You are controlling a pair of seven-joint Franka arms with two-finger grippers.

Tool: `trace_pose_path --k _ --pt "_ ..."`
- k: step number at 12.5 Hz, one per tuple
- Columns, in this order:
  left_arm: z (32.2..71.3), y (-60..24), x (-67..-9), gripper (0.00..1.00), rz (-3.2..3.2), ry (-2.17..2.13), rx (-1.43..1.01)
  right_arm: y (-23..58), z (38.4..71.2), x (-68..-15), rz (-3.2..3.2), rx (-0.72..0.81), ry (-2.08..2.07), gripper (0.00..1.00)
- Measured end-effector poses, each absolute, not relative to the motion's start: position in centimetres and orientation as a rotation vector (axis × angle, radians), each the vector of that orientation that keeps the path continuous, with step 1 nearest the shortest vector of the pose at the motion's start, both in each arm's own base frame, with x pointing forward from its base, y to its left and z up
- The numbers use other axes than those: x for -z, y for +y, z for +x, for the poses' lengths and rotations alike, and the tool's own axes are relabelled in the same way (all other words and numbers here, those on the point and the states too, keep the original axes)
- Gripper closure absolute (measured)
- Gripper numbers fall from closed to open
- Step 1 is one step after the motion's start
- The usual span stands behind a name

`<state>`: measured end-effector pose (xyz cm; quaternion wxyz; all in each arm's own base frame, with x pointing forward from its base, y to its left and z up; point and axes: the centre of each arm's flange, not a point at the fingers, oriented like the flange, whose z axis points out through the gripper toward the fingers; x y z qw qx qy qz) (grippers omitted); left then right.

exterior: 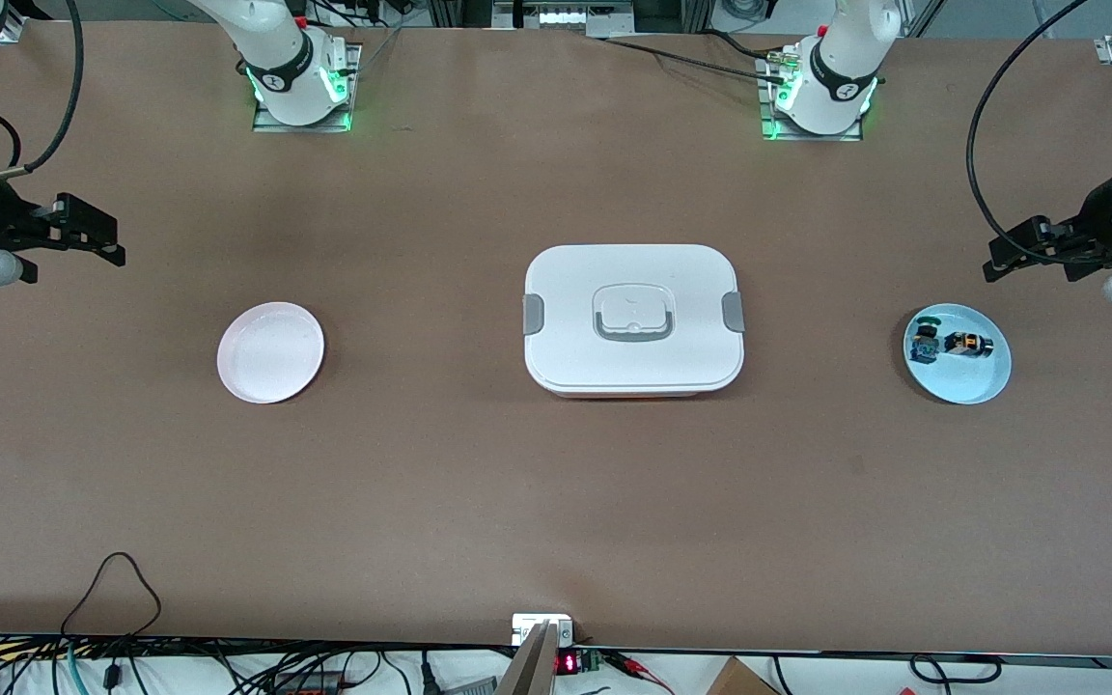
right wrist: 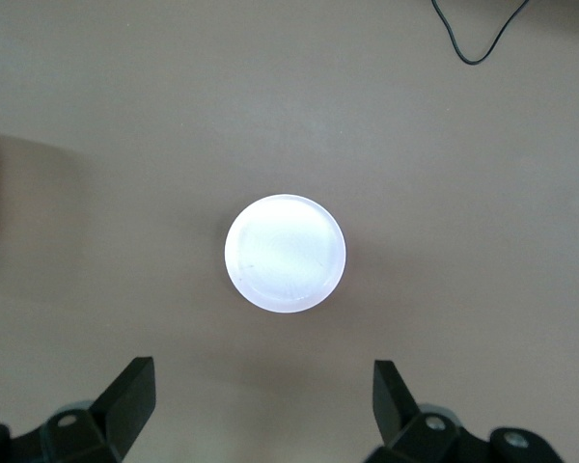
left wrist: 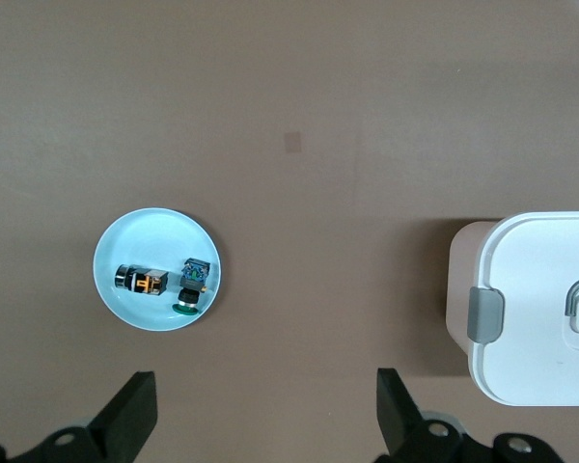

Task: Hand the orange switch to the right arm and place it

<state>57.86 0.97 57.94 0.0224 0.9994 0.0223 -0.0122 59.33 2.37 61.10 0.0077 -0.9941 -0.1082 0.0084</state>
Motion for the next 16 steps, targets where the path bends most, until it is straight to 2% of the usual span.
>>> trace_pose_path --k 9,13,16 --pt "59.6 1.0 -53.1 0.00 3.091 0.067 0.169 2.5 59.3 -61.0 -3.107 -0.032 -0.341 0.00" --pt "60.8 1.4 -48.8 0.00 3.079 0.075 0.282 2.3 59.4 -61.0 -3.108 -0.032 -0.337 0.00" --pt "60.9 1.7 -48.2 0.00 3.077 0.084 0.299 2.4 59.4 -61.0 -3.108 -0.031 -0.338 0.00"
